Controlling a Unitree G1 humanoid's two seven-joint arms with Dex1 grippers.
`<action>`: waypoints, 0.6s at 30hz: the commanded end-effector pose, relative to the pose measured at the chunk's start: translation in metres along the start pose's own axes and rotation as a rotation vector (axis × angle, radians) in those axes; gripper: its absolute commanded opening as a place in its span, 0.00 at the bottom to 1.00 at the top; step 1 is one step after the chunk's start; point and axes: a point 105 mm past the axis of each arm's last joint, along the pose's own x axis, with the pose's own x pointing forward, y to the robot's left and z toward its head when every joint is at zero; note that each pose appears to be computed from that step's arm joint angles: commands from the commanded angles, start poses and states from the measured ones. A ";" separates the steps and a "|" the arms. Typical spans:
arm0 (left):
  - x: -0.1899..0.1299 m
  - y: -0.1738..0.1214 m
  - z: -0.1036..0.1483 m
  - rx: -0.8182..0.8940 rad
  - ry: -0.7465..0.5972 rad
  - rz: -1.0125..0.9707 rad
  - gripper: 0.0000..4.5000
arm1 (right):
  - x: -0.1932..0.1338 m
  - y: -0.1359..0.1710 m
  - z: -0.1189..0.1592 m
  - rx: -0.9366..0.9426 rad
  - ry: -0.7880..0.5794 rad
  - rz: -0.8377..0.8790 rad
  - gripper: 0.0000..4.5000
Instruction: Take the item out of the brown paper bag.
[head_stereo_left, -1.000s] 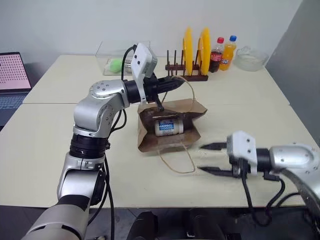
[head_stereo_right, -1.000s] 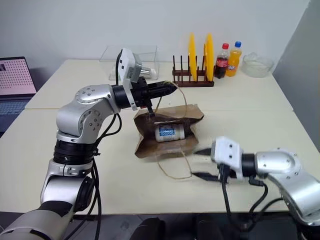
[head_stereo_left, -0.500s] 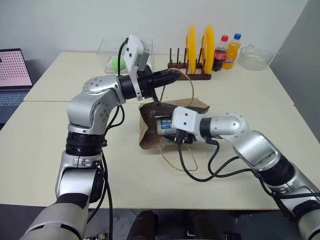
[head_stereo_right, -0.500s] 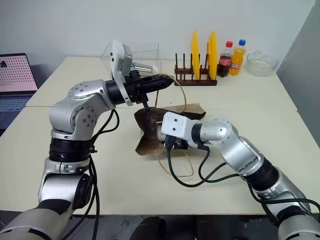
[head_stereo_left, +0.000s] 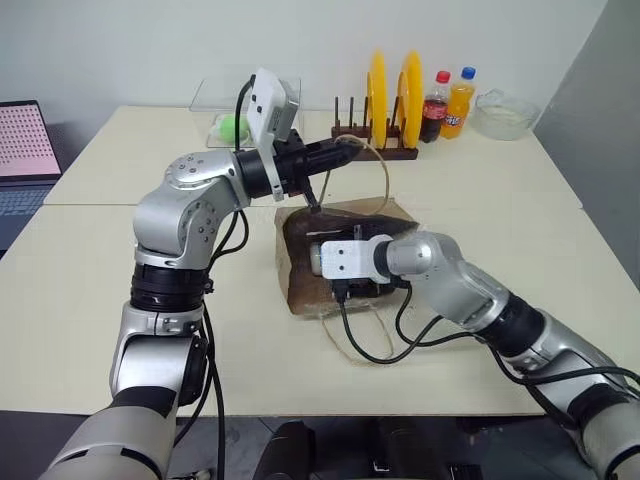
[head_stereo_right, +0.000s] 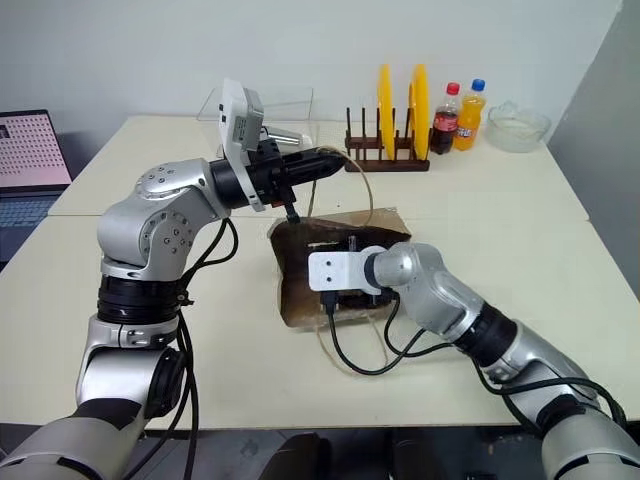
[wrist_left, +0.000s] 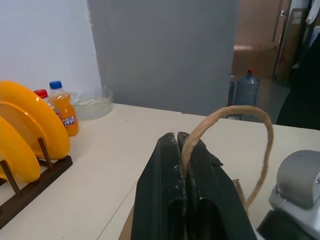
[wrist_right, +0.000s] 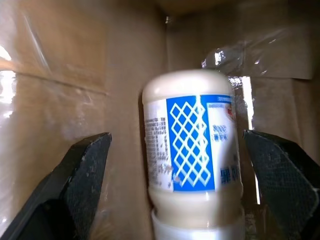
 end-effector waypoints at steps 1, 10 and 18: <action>-0.001 -0.002 0.017 0.050 -0.050 -0.004 0.00 | 0.008 -0.007 -0.006 -0.089 0.051 -0.004 0.99; -0.006 0.003 0.011 0.057 -0.025 0.020 0.00 | 0.019 -0.011 -0.013 -0.085 0.072 0.005 0.85; -0.012 0.023 0.003 0.101 0.016 0.086 0.00 | -0.011 -0.036 0.019 -0.069 -0.110 -0.069 0.68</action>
